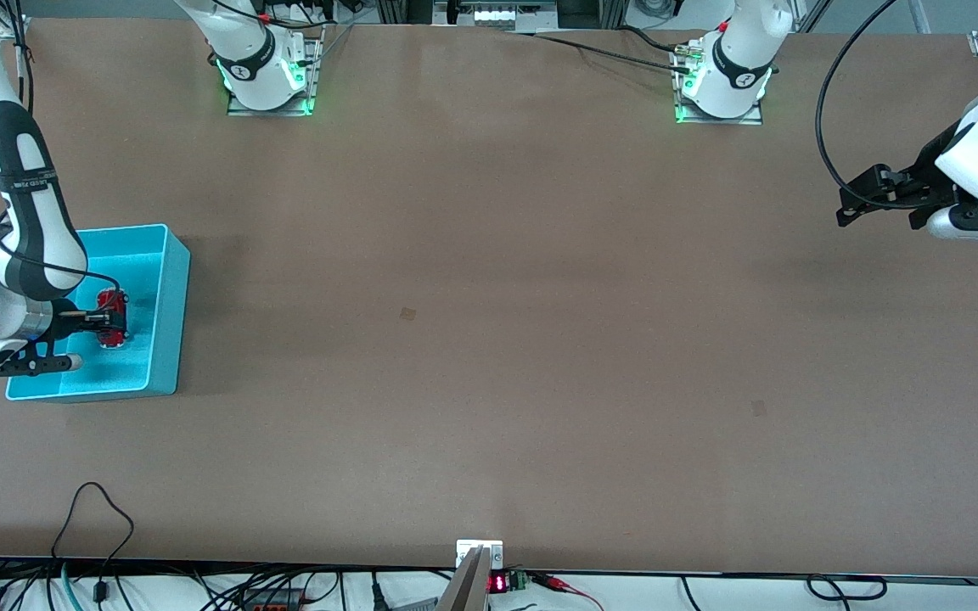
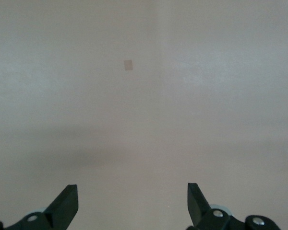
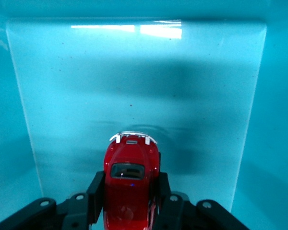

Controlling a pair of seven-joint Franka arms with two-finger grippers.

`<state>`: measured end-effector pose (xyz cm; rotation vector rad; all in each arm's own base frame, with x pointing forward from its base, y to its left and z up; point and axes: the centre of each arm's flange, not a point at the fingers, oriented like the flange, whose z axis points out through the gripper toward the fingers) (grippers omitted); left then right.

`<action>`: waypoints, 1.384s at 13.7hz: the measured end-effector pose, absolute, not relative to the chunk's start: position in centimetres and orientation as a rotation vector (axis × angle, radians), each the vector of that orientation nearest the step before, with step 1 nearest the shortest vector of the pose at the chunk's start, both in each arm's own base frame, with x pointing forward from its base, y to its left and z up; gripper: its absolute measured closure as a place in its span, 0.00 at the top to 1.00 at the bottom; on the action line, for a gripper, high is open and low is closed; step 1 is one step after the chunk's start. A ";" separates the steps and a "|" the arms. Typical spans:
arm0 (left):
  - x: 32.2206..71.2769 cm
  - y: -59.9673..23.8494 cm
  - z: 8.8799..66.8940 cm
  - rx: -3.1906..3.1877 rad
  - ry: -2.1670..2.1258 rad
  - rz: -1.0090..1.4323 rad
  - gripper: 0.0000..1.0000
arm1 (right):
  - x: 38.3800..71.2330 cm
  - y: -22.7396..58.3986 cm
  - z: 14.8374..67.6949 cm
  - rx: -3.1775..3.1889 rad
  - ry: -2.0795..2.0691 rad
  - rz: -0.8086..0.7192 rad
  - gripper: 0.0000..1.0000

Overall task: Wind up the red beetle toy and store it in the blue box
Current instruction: 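Lower the red car into the box and open the right gripper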

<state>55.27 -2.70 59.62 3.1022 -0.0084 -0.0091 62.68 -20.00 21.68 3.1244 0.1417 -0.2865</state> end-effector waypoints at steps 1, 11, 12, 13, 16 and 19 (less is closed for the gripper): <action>55.3 -2.7 59.6 3.102 -0.008 -0.009 1.00 | 62.6 -20.0 21.4 3.125 0.141 -0.288 0.48; 55.3 -2.7 59.6 3.102 -0.008 -0.010 1.00 | 62.1 -19.5 19.4 3.124 0.146 -0.222 0.63; 55.3 -2.7 59.6 3.102 -0.008 -0.010 1.00 | 62.1 -19.6 19.4 3.125 0.142 -0.213 0.71; 55.3 -2.7 59.6 3.102 -0.008 -0.010 1.00 | 62.2 -19.7 19.7 3.126 0.135 -0.201 0.82; 55.3 -2.7 59.6 3.102 -0.008 -0.010 1.00 | 62.8 -19.3 22.3 3.131 0.131 -0.166 1.00; 55.3 -2.7 59.6 3.102 -0.008 -0.010 1.00 | 63.8 -17.8 27.3 3.147 0.136 -0.182 1.00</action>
